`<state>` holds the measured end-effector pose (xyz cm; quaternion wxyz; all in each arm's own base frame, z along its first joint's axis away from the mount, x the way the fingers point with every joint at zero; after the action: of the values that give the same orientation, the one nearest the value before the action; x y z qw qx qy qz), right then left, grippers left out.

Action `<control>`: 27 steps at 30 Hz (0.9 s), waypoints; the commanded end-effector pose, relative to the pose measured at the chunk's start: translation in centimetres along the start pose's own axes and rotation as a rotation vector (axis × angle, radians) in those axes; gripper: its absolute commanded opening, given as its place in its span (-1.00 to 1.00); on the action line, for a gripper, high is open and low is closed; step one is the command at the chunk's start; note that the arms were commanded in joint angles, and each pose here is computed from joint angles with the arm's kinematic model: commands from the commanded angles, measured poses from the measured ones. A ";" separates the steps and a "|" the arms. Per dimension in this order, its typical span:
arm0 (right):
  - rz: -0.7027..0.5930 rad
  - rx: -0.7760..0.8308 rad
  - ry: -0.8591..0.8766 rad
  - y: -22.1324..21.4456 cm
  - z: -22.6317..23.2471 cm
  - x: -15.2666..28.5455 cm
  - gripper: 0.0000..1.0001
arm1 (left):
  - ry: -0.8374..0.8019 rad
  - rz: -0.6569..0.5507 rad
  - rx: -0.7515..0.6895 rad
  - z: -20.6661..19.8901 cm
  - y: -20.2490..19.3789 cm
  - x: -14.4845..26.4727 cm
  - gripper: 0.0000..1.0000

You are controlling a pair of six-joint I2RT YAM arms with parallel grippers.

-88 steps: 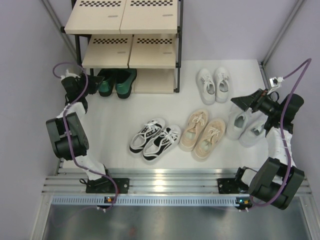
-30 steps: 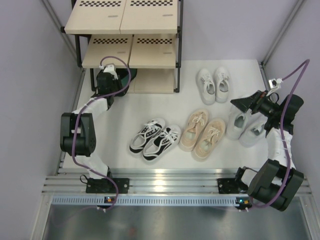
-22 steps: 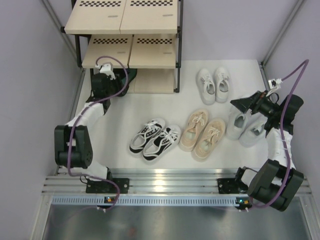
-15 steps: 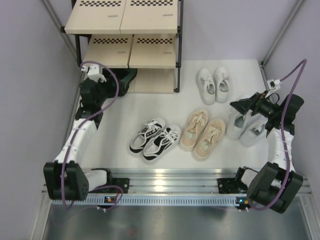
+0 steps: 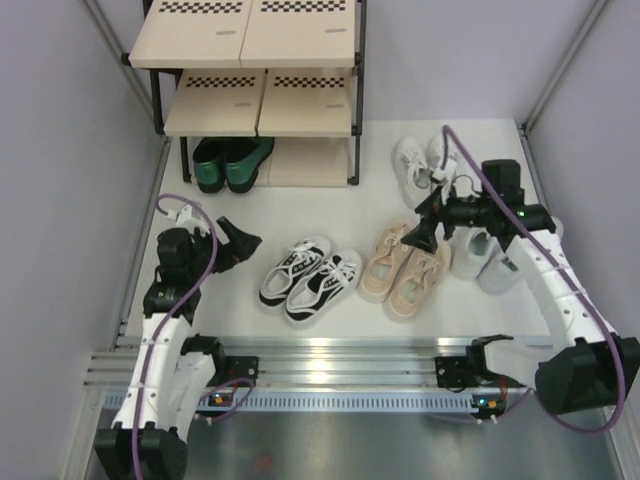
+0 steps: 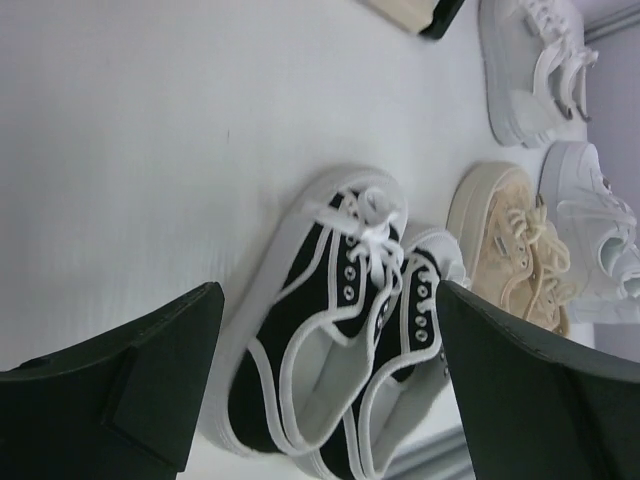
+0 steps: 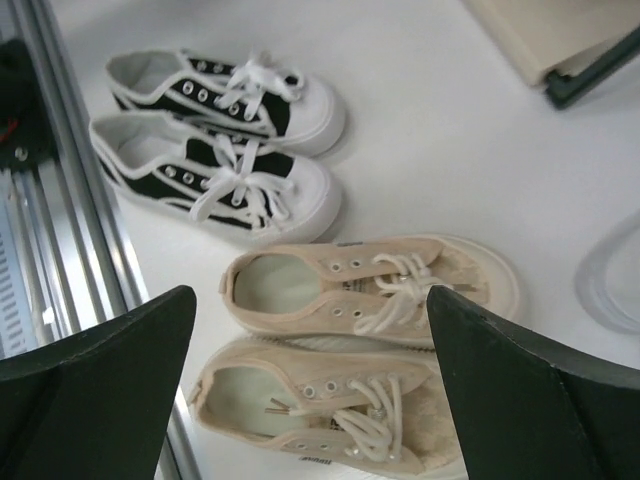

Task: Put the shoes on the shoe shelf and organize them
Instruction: Pick up the shoe at the center of the board.

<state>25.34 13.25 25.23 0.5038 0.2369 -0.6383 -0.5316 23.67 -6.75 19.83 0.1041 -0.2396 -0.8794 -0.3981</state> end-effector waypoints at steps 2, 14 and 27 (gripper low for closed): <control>0.194 0.119 0.082 -2.8 2.1 -2.8 0.99 | 0.022 0.159 0.187 0.8 -4.7 0.7 0.82; 0.241 0.138 0.091 -5.3 2.7 -3.4 0.99 | 0.299 0.312 0.067 2.8 -11.3 -2.0 0.50; 0.227 0.131 0.123 -5.7 3.2 -3.5 0.99 | 0.180 0.224 -0.102 0.1 -9.9 -2.2 -1.00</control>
<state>22.66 15.39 18.10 0.5918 0.1977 -0.6602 -0.4182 19.59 -11.76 9.26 0.2908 -0.3025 -0.7913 -0.4447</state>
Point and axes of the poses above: each gripper's point midway between its finger pads, its own x axis back along the fingers, its own z axis along the line the jaws close on, y = z × x, the point moved 3 cm from there along x, back along the fingers, and after that the axes turned 4 degrees about x, right-handed, at the moved point
